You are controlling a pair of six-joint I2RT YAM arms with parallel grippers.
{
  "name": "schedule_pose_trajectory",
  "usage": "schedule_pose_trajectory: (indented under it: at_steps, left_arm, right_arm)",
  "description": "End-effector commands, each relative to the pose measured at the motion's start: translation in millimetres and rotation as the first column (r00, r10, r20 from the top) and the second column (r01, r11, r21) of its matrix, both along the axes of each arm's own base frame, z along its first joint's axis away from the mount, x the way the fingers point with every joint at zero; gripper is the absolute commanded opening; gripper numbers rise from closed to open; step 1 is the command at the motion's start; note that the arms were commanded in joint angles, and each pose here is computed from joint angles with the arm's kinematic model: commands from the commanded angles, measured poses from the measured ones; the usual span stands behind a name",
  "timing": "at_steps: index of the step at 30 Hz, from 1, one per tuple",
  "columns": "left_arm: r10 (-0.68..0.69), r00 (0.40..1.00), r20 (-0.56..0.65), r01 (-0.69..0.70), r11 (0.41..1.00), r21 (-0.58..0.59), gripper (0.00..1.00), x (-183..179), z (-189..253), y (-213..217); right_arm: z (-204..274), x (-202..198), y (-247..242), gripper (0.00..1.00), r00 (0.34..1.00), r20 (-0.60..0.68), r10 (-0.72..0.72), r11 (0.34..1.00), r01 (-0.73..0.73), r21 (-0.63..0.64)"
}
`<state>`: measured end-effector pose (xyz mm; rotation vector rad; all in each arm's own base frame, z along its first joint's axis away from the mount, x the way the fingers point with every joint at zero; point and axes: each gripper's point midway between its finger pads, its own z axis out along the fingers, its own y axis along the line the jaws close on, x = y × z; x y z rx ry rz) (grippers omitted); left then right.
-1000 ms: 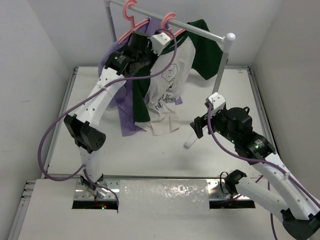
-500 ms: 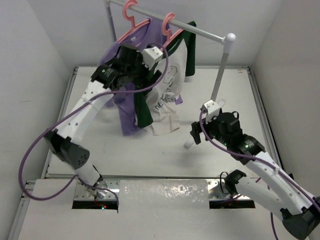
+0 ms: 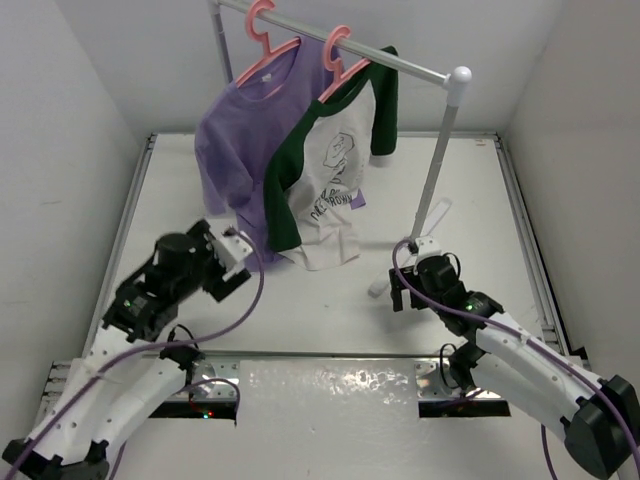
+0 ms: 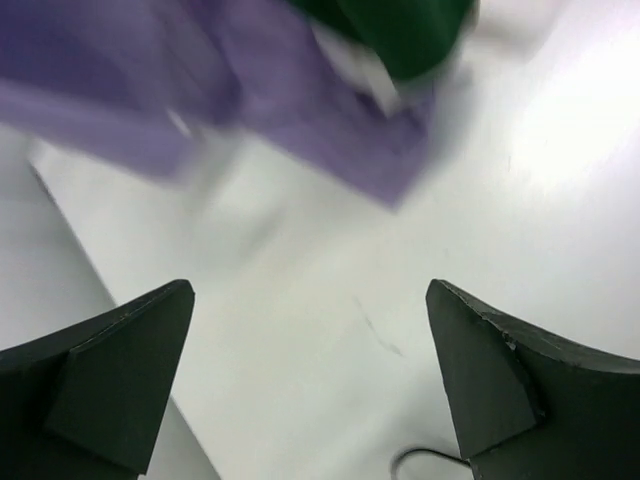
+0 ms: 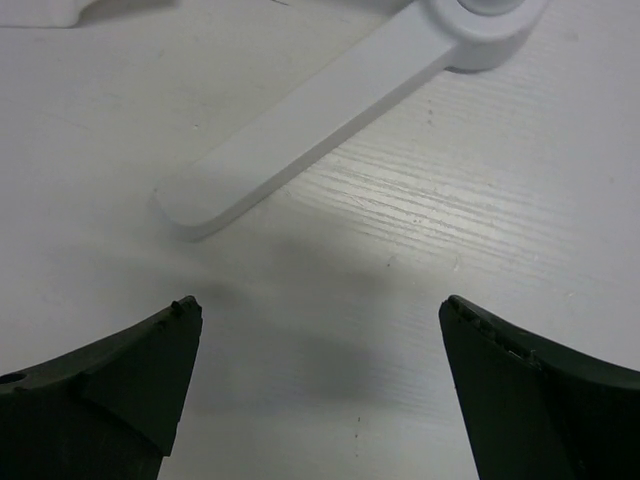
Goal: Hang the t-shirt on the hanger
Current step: Reset both arms
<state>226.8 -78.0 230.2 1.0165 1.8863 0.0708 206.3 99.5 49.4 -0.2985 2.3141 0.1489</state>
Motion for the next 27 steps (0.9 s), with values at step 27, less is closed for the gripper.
schedule_pose_trajectory:
  at_steps: [27]
  left_arm:
    - [0.491, 0.87, 0.044, -0.493, 0.868, 0.067, 0.94, -0.4, -143.0, 102.9]
  right_arm:
    - [4.3, 17.3, -40.2, 0.99, 0.918, 0.134, -0.374, 0.928, 0.368, 0.068]
